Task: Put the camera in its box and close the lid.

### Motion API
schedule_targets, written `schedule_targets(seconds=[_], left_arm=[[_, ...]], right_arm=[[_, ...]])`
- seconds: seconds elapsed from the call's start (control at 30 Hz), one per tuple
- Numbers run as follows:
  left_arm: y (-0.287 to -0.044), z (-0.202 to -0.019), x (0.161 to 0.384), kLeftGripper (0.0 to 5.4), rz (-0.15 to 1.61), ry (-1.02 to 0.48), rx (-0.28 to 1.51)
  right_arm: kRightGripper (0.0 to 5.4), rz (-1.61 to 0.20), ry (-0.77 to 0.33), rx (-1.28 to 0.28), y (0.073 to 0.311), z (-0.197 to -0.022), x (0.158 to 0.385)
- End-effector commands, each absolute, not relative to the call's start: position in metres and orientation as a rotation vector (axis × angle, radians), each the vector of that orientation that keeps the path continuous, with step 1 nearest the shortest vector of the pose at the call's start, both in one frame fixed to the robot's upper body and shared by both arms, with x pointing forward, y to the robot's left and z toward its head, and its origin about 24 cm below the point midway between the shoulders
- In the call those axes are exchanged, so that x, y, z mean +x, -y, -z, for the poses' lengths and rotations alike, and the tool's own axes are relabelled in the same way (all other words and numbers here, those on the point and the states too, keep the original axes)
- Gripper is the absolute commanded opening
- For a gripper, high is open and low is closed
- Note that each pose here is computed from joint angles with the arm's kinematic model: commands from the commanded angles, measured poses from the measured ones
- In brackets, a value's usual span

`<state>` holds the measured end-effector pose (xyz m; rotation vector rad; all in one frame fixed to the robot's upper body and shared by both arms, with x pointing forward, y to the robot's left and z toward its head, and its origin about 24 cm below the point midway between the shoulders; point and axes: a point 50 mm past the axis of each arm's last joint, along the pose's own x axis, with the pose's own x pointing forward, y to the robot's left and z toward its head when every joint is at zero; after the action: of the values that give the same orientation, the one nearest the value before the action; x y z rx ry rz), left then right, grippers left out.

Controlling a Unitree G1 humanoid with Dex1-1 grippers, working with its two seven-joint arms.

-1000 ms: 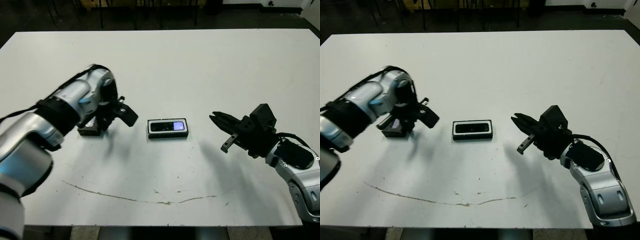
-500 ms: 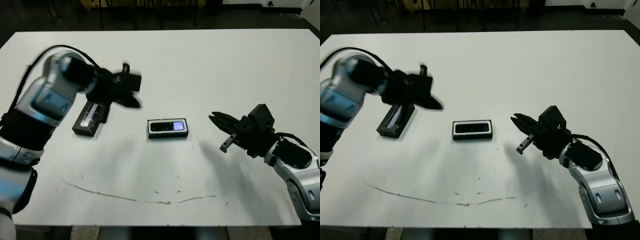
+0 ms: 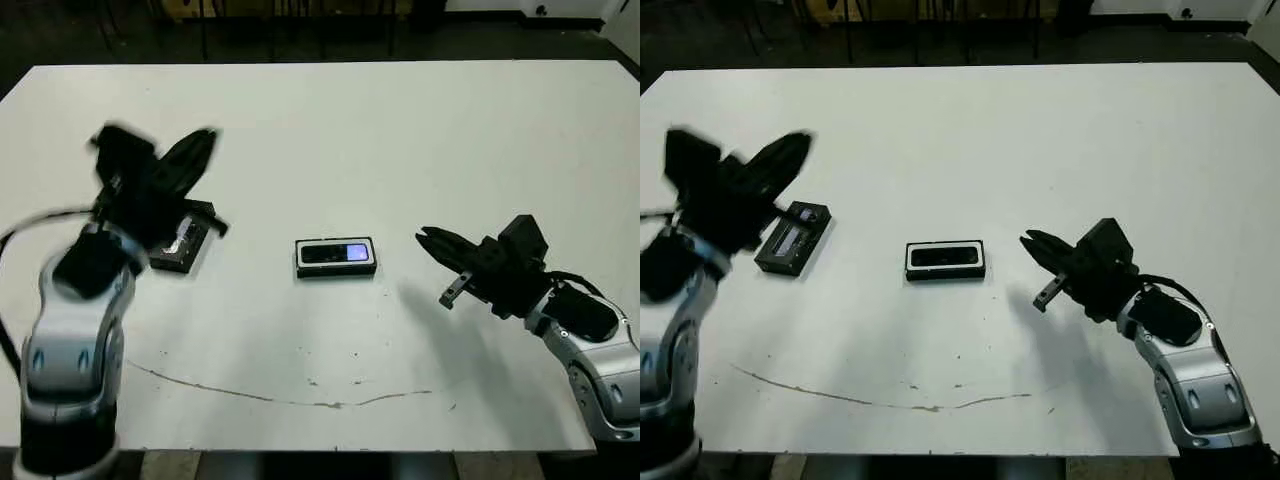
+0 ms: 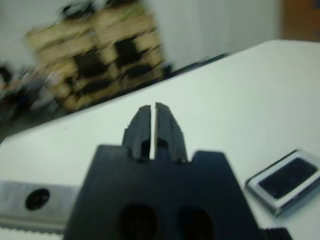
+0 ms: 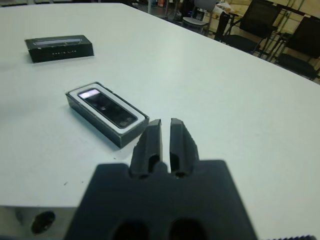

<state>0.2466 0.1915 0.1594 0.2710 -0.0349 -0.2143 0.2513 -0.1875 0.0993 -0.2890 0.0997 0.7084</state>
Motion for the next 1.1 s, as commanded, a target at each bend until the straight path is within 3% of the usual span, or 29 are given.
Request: schedule_targets(seconds=[0.03,0.33,0.87,1.1], left_arm=[[-0.199,-0.144,0.236,0.62,0.181,-0.054,0.227],[-0.205,-0.131,0.233,2.26,0.151,-0.160,0.074],[-0.215,-0.115,0.259,5.25,0.092,-0.249,0.073],[-0.220,-0.103,0.269,5.39,0.104,-0.306,0.072]], right_arm=[[0.00,-0.708,-0.127,-0.268,0.189,-0.090,0.250],[0.00,-0.734,-0.128,-0.265,0.183,-0.079,0.250],[0.00,-0.771,-0.165,-0.241,0.186,-0.068,0.250],[0.00,-0.784,-0.154,-0.242,0.186,-0.068,0.250]])
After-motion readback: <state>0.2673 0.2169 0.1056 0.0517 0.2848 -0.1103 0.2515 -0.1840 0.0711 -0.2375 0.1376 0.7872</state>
